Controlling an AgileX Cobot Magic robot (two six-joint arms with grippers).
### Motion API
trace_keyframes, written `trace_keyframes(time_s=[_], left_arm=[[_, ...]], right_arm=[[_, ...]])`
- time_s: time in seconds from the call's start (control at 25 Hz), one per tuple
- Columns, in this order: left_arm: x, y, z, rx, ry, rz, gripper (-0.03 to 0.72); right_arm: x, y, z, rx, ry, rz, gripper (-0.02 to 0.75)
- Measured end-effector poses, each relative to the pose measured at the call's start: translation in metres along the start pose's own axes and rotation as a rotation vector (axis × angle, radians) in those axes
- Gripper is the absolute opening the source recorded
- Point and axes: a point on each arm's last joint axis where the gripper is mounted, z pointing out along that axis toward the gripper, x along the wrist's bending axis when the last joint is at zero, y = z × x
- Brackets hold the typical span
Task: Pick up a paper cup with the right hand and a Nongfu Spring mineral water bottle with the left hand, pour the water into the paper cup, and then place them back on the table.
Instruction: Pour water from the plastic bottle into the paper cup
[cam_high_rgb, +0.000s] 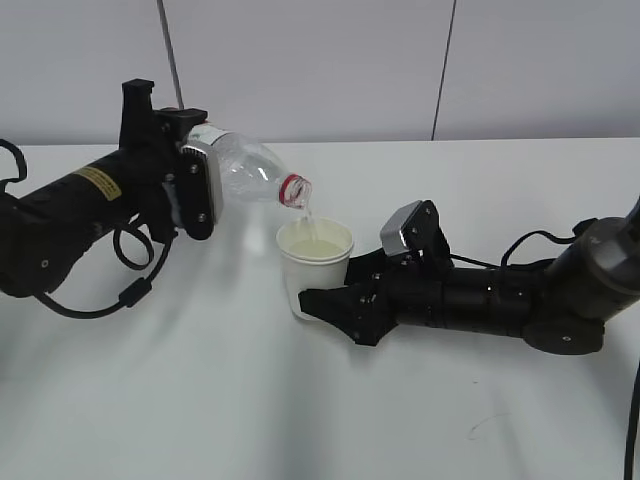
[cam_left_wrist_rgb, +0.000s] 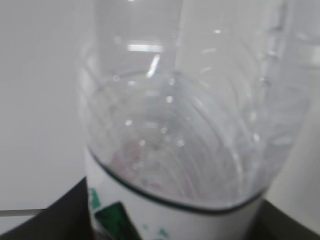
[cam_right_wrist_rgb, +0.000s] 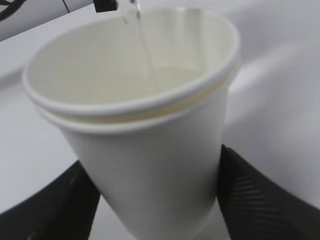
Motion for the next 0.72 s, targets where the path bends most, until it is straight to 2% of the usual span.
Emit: trace_keyframes(time_s=[0.48, 0.72], left_arm=[[0.0002, 0.0018, 0.0005, 0.040, 0.007, -0.053, 0.405], [0.0000, 0.0006, 0.0004, 0.060, 0.008, -0.152, 0.405]], right_arm=[[-0.0009, 0.0005, 0.0000, -0.005, -0.010, -0.010, 0.519], [-0.0021, 0.0009, 0.0000, -0.010, -0.024, -0.010, 0.519]])
